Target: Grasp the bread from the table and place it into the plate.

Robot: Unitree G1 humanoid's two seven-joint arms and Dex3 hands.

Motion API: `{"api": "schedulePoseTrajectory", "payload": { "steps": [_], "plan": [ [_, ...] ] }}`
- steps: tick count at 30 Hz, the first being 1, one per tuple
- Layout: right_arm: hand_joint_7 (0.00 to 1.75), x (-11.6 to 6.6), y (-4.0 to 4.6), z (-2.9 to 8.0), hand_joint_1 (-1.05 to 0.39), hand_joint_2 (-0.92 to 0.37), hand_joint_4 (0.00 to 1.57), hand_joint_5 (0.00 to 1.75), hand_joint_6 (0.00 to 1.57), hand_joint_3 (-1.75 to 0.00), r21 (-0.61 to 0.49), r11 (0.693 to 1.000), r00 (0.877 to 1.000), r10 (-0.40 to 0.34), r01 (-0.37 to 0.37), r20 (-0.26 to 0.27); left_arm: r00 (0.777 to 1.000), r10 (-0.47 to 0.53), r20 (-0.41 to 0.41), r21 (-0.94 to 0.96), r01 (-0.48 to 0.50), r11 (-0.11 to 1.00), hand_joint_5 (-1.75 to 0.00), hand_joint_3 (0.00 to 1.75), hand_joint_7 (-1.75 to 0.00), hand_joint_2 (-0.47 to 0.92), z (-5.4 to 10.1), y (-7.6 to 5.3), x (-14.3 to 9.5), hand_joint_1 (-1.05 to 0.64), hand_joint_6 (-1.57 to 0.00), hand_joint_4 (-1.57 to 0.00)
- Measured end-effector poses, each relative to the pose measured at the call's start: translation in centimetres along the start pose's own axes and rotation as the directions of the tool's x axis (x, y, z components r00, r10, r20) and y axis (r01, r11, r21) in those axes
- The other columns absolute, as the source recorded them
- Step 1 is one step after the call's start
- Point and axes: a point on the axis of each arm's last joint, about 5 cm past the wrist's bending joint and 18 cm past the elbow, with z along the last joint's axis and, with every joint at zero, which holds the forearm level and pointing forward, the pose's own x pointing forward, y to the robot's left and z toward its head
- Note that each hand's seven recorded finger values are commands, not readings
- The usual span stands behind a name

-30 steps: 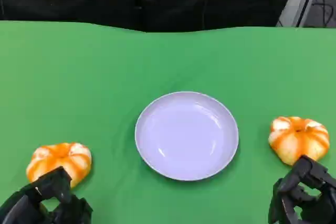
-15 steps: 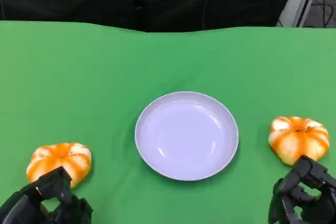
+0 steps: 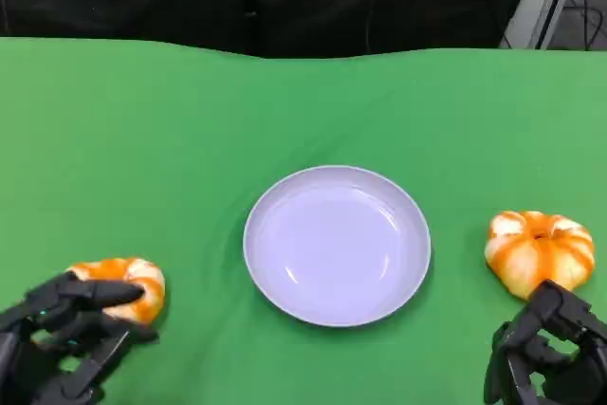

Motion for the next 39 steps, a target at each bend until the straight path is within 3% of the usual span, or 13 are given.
{"api": "schedulePoseTrajectory", "payload": {
  "steps": [4,7,11,13,15,19,29,39],
  "plan": [
    [1.63,0.0,0.02,0.0,-0.14,-0.52,0.9,1.75,0.77,-1.26,0.001,1.0,1.0,0.0,0.0,0.0,0.998,0.048,0.047,0.381,-0.062,0.922,-0.05,0.22,0.0,0.92,0.8,0.8,0.2,-0.73,-0.53,-0.37],
    [1.62,0.0,0.02,0.0,-0.14,-0.52,0.9,1.75,0.77,-1.26,0.0,1.0,1.0,0.001,-0.001,0.0,0.998,0.042,0.045,0.616,-0.061,0.786,-0.01,0.17,0.0,0.92,1.3,1.4,0.6,-0.84,-0.43,-0.23],
    [1.62,0.0,0.01,0.0,-0.13,-0.52,0.89,1.75,0.77,-1.26,-0.001,1.0,1.0,0.0,0.0,0.0,1.0,-0.006,-0.016,0.855,0.017,0.518,-0.02,0.11,-0.01,0.92,1.7,1.9,1.2,-0.9,-0.43,-0.26],
    [1.62,0.1,-0.03,-0.1,-0.13,-0.52,0.89,1.75,0.77,-1.26,-0.001,1.0,1.0,-0.001,0.001,-0.001,0.998,-0.043,-0.047,0.94,0.059,0.337,-0.03,0.08,-0.01,0.92,1.8,2.1,2.3,-0.91,-0.44,-0.29],
    [1.63,0.3,-0.08,-0.1,-0.13,-0.53,0.89,1.75,0.77,-1.26,-0.002,1.0,1.0,-0.001,0.001,0.001,0.996,-0.066,-0.058,0.969,0.072,0.238,-0.03,0.05,-0.01,0.91,2.1,2.2,3.6,-0.9,-0.44,-0.31],
    [1.63,0.6,-0.16,-0.3,-0.14,-0.53,0.9,1.75,0.77,-1.26,-0.003,1.0,1.0,-0.001,0.001,0.001,0.994,-0.077,-0.082,0.972,0.097,0.215,-0.02,0.02,0.0,0.91,1.7,1.7,5.5,-0.9,-0.43,-0.31],
    [1.63,0.7,-0.11,-0.3,-0.14,-0.52,0.89,1.75,0.77,-1.27,-0.013,1.0,1.0,-0.003,0.003,0.012,0.968,-0.077,-0.238,0.95,0.249,0.187,-0.01,0.03,-0.01,0.92,-1.1,1.3,7.1,-0.93,-0.43,-0.32],
    [1.61,0.6,-0.06,-0.3,-0.14,-0.53,0.9,1.75,0.78,-1.26,-0.013,1.0,1.0,-0.009,0.009,0.009,0.95,-0.087,-0.301,0.927,0.312,0.206,0.0,0.1,-0.01,0.92,-2.5,0.5,7.0,-0.9,-0.42,-0.32]
  ]
}}
